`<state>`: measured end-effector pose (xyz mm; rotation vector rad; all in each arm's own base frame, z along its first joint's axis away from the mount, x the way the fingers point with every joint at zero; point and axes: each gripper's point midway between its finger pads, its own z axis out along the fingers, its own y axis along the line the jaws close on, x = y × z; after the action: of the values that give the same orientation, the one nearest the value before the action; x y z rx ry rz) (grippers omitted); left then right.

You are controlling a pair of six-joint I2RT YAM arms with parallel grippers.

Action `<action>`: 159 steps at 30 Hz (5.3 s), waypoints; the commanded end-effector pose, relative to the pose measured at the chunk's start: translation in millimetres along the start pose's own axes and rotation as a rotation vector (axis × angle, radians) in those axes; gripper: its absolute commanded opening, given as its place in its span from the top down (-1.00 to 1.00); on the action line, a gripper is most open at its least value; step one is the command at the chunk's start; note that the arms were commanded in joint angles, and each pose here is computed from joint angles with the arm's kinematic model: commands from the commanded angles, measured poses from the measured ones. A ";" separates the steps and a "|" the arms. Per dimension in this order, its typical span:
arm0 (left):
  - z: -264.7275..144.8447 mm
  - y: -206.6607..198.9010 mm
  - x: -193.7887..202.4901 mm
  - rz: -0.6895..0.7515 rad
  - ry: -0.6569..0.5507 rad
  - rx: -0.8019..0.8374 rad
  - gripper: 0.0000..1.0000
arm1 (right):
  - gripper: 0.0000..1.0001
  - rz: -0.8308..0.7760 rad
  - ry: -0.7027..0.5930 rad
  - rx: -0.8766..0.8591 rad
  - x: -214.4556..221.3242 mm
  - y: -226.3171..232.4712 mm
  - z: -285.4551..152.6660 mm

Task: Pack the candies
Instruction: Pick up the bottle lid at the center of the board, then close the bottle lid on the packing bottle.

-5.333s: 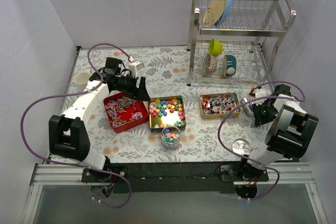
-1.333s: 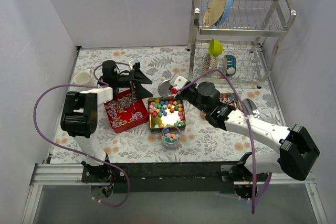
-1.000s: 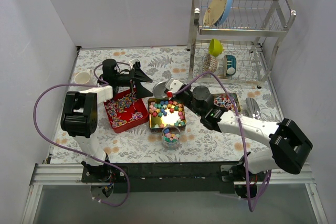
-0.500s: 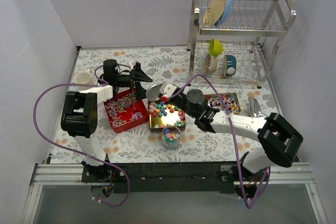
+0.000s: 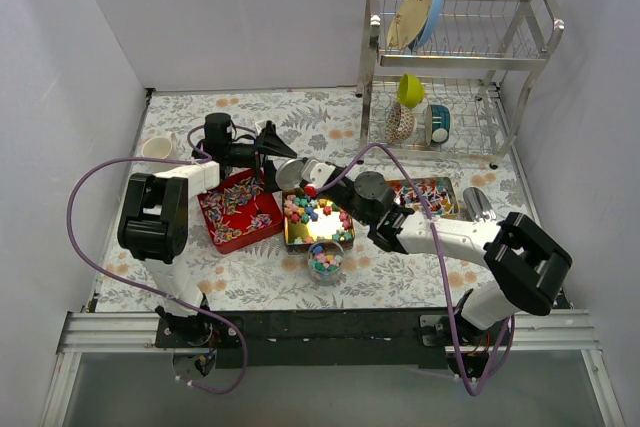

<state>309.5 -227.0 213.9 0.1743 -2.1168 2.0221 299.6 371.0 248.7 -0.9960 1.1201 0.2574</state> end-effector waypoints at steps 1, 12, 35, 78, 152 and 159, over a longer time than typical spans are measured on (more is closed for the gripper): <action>-6.1 -21.5 27.9 -0.177 0.150 0.014 -0.96 | 0.97 -0.020 -0.080 0.082 -21.4 -17.2 5.3; -5.4 -21.2 26.4 -0.172 0.150 0.013 -0.90 | 0.97 -0.049 -0.055 0.052 -7.7 -7.1 3.0; -9.4 -23.0 17.6 0.044 0.038 0.018 -0.49 | -0.25 -0.035 0.222 0.096 18.8 -53.8 -55.5; 43.6 53.5 117.8 1.487 0.028 -0.656 -0.52 | -0.43 0.240 0.801 0.339 89.3 -170.9 -216.1; 58.5 101.0 148.1 1.592 -0.356 -0.382 -0.96 | -0.65 0.496 0.720 -0.077 89.8 -129.5 -211.4; 68.5 131.7 131.4 1.618 -0.362 -0.439 -0.96 | -0.61 0.550 0.696 -0.283 87.4 -113.3 -184.6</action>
<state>136.7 -266.2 101.3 -1.8488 -3.2558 1.7587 303.7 111.3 215.3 -0.8914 2.0897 0.3645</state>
